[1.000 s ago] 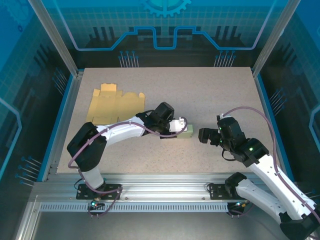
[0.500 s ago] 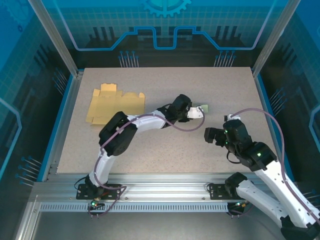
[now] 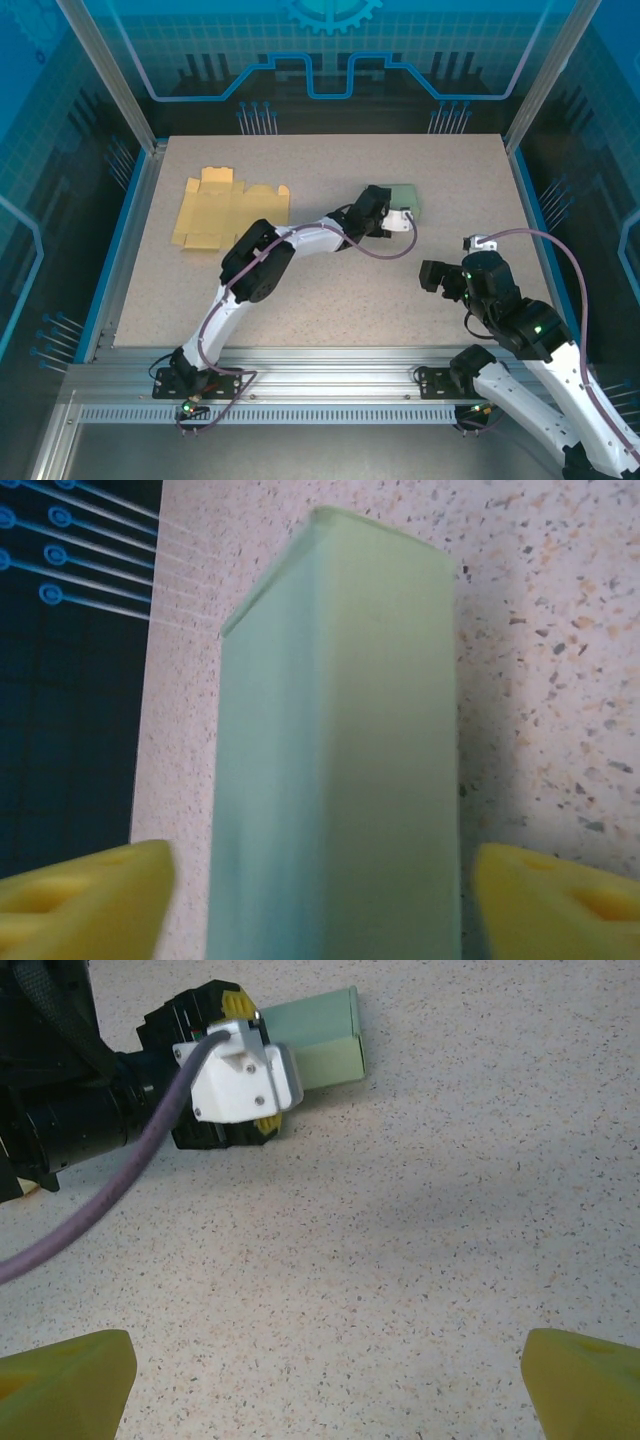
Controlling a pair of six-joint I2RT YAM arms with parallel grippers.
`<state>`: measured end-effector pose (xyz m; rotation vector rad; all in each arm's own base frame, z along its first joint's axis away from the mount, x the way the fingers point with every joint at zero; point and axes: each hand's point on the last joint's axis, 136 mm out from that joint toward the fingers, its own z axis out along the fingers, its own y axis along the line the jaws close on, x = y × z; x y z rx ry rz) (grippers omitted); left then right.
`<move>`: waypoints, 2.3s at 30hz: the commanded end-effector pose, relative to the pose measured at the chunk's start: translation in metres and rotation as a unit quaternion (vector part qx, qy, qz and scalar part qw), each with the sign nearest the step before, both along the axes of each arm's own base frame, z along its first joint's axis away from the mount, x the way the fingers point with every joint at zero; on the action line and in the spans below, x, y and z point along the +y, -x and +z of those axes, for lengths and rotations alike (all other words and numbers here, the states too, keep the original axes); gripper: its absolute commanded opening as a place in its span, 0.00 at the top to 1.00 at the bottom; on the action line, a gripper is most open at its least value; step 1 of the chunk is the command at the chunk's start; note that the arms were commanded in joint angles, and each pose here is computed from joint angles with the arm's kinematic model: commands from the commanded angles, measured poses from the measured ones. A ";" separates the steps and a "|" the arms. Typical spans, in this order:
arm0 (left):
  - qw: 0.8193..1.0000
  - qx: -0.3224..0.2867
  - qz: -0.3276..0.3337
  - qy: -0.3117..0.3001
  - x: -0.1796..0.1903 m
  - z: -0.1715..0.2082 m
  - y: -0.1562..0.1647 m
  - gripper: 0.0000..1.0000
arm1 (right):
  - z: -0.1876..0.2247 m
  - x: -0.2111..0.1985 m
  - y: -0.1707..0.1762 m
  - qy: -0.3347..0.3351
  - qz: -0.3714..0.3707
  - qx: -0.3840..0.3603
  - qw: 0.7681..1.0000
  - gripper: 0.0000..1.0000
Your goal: Fold the paper box
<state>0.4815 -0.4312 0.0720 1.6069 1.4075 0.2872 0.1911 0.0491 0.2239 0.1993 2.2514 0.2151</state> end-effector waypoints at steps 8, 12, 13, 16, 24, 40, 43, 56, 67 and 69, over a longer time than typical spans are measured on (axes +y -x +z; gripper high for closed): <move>0.984 -0.039 0.042 0.167 0.034 0.107 0.055 0.01 | 0.001 0.006 -0.006 -0.012 0.000 0.009 1.000 0.00; 0.956 -0.063 0.145 0.248 0.089 0.151 0.049 0.01 | -0.002 0.013 -0.008 -0.021 0.008 0.017 1.000 0.00; 0.948 -0.069 0.178 0.254 0.107 0.158 0.047 0.01 | -0.003 0.015 -0.009 -0.023 0.010 0.019 1.000 0.00; 0.919 -0.079 0.270 0.277 0.163 0.177 0.040 0.01 | -0.007 0.021 -0.011 -0.031 0.019 0.025 0.999 0.00; 0.719 0.073 0.552 0.416 0.360 0.148 0.053 0.01 | -0.031 0.031 -0.013 -0.037 0.026 0.064 0.997 0.00; 0.366 0.130 0.672 0.630 0.496 0.035 0.168 0.04 | -0.044 0.038 -0.016 -0.048 0.033 0.071 0.996 0.00; 0.334 0.146 0.676 0.640 0.502 0.020 0.170 0.03 | -0.044 0.039 -0.015 -0.050 0.035 0.072 0.996 0.00; 0.285 0.194 0.692 0.635 0.507 -0.023 0.128 0.12 | -0.044 0.042 -0.016 -0.061 0.037 0.069 0.995 0.00; 0.256 0.220 0.681 0.649 0.505 -0.047 0.094 0.59 | -0.046 0.042 -0.019 -0.051 0.034 0.077 0.995 0.00; 0.267 0.227 0.673 0.651 0.503 -0.044 0.091 0.74 | -0.047 0.042 -0.020 -0.049 0.033 0.079 0.995 0.00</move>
